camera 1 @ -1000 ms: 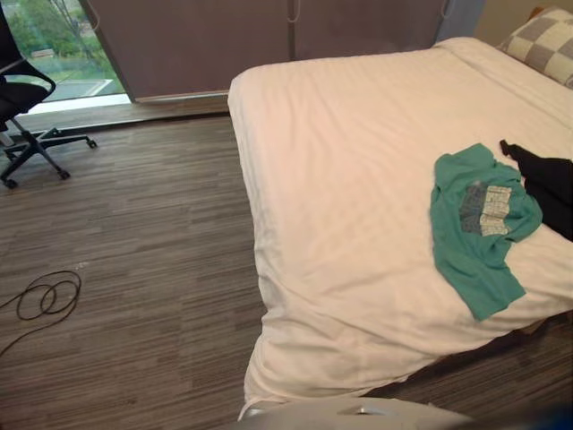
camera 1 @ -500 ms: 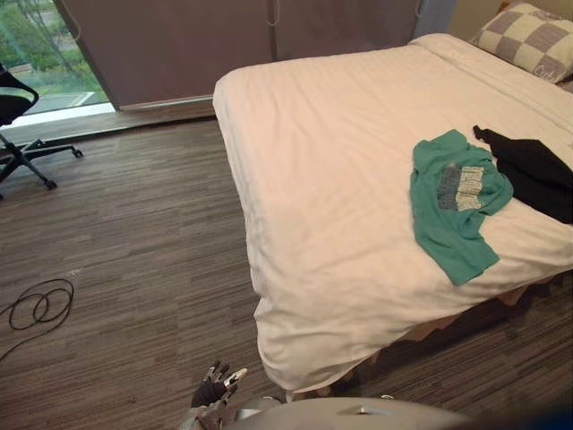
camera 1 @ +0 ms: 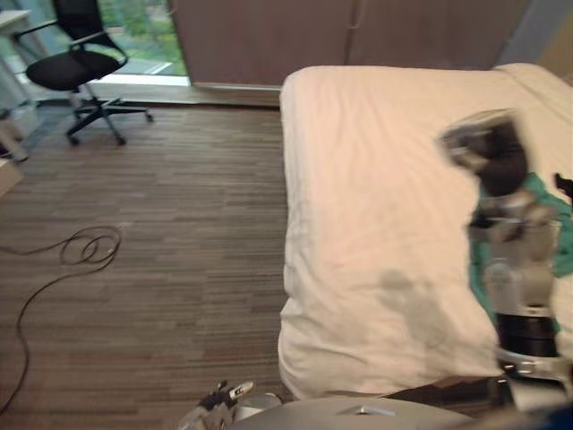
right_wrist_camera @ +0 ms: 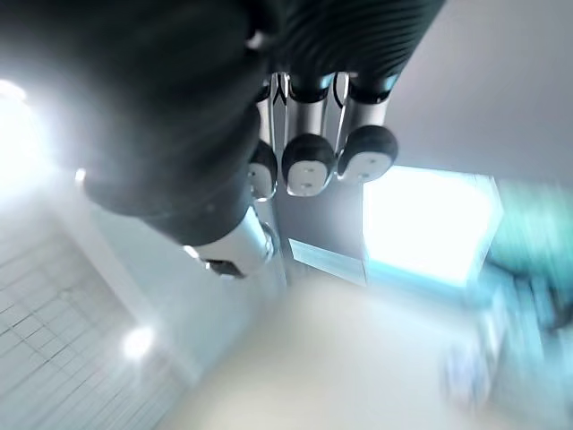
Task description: Tidy the bed and pick cloth on bed and put in laundry
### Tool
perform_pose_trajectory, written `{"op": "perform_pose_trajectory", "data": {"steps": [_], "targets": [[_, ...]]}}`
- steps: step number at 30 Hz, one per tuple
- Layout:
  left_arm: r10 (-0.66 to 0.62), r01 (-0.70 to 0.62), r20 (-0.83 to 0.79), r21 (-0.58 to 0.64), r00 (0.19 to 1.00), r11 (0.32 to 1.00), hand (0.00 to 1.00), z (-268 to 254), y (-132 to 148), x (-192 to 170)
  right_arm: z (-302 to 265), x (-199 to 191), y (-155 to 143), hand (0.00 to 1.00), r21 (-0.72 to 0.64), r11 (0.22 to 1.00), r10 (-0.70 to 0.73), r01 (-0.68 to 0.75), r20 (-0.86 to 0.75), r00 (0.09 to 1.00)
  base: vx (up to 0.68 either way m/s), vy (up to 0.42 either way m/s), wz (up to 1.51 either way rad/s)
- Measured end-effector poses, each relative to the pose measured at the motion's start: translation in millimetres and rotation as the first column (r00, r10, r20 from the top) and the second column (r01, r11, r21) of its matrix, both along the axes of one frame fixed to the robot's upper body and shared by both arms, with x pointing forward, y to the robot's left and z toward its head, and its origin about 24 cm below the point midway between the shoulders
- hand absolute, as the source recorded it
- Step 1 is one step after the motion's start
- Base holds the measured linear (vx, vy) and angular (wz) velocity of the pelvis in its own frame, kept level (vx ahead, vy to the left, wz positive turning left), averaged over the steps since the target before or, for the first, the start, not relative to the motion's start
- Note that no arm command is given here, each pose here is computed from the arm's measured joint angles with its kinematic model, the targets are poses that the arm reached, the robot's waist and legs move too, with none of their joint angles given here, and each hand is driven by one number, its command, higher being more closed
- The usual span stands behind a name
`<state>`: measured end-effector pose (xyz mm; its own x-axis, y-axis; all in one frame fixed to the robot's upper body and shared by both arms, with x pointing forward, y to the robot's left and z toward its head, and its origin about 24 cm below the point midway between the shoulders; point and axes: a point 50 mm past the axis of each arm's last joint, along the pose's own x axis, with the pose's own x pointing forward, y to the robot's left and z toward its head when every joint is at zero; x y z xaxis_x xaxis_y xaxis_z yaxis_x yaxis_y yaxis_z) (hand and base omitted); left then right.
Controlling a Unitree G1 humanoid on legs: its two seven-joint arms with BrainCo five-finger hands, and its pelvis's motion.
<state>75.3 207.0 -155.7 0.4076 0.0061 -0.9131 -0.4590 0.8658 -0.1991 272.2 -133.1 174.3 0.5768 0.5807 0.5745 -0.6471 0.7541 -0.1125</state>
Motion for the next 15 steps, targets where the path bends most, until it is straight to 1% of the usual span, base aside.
{"op": "perform_pose_trajectory", "data": {"steps": [1, 2, 4, 6, 7, 10, 13, 14, 15], "targets": [[-0.015, 0.015, 0.011, 0.016, 1.000, 1.000, 0.00, 0, 0, 2, -14, 7, 30, 1.00, -0.030, 0.997, 0.070, -0.073, -0.092, 0.993, 0.06, 0.003, 0.52], [-0.015, 0.015, 0.013, 0.025, 1.000, 1.000, 0.00, 0, 0, 2, -20, 10, 43, 1.00, -0.047, 0.994, 0.093, -0.099, -0.127, 0.988, 0.03, -0.007, 0.38], [-0.021, 0.018, 0.046, 0.067, 0.999, 0.998, 0.00, 2, 3, 4, -36, 18, 91, 1.00, -0.103, 0.976, 0.164, -0.191, -0.231, 0.959, -0.03, -0.042, 0.22], [-0.030, 0.023, 0.071, 0.092, 0.997, 0.995, 0.00, 4, 4, 8, -41, 21, 118, 1.00, -0.144, 0.960, 0.193, -0.239, -0.276, 0.941, -0.09, -0.095, -0.03], [-0.047, 0.037, 0.091, 0.114, 0.995, 0.993, 0.00, 5, 6, 11, -49, 24, 139, 1.00, -0.190, 0.944, 0.197, -0.269, -0.328, 0.924, -0.18, -0.138, -0.11], [-0.108, 0.091, 0.118, 0.139, 0.987, 0.986, 0.00, 6, 2, 17, -65, 26, 159, 1.00, -0.217, 0.934, 0.173, -0.283, -0.418, 0.892, -0.20, -0.132, -0.07], [-0.137, 0.118, 0.132, 0.139, 0.982, 0.983, 0.00, 7, -1, 19, -84, 29, 158, 1.00, -0.241, 0.938, 0.104, -0.248, -0.485, 0.868, -0.26, -0.125, 0.11], [-0.149, 0.131, 0.134, 0.134, 0.980, 0.982, 0.00, 6, -2, 18, -98, 31, 155, 1.00, -0.270, 0.937, 0.050, -0.223, -0.528, 0.848, -0.25, -0.127, 0.25], [-0.154, 0.136, 0.133, 0.130, 0.979, 0.982, 0.00, 6, -3, 17, -104, 31, 153, 1.00, -0.279, 0.937, 0.027, -0.211, -0.544, 0.838, -0.21, -0.179, 0.40]]}}
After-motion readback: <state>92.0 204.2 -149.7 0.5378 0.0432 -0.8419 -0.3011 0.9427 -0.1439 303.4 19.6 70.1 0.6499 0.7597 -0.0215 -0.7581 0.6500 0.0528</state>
